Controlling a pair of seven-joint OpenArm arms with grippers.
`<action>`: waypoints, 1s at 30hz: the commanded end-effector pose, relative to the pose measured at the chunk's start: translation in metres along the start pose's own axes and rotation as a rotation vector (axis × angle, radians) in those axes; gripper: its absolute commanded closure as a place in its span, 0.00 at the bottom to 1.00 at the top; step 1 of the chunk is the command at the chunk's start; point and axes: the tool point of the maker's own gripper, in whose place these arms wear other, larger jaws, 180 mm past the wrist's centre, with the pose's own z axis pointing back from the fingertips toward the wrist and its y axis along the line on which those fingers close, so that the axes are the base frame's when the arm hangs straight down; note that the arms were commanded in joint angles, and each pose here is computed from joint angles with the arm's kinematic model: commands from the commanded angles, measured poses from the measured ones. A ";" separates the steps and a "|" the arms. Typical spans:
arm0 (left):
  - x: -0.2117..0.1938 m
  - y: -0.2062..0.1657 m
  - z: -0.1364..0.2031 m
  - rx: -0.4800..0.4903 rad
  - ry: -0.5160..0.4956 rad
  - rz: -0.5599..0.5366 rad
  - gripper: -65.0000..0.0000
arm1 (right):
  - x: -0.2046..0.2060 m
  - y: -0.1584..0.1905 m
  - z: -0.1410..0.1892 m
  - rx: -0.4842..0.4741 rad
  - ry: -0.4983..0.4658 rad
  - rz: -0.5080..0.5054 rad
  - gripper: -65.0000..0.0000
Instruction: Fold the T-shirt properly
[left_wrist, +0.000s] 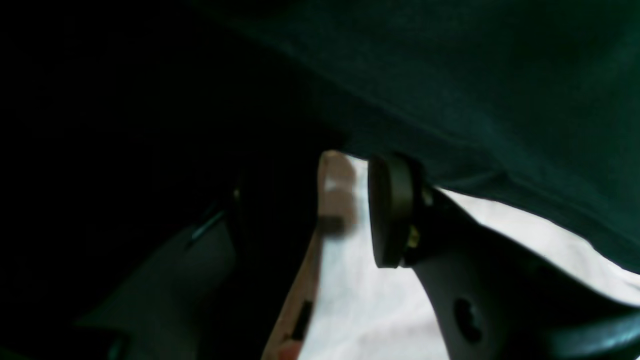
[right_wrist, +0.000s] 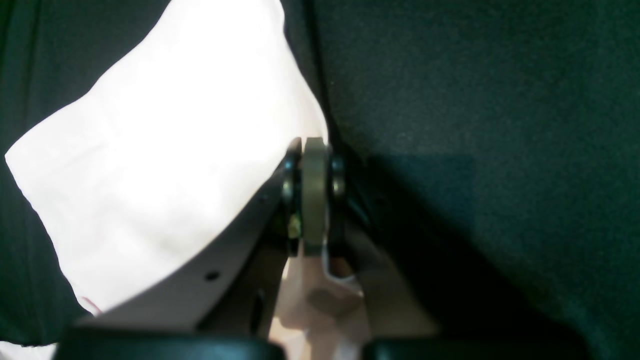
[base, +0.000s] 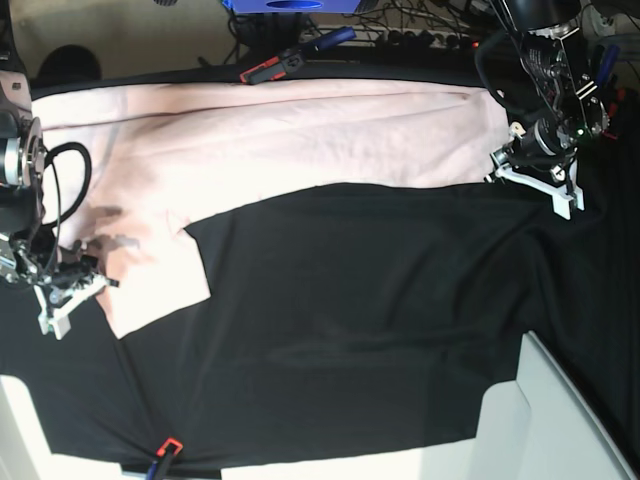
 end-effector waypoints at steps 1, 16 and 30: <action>0.016 -0.001 0.001 -0.005 -0.039 -0.007 0.52 | -0.004 0.002 0.001 0.008 0.046 0.020 1.00; 0.022 -0.008 -0.005 -0.018 -0.039 0.006 1.00 | -0.003 0.002 0.001 0.008 0.045 0.022 1.00; 0.080 -0.032 0.029 -0.056 -0.217 -0.063 1.00 | 0.018 0.006 0.004 0.015 -0.007 0.041 1.00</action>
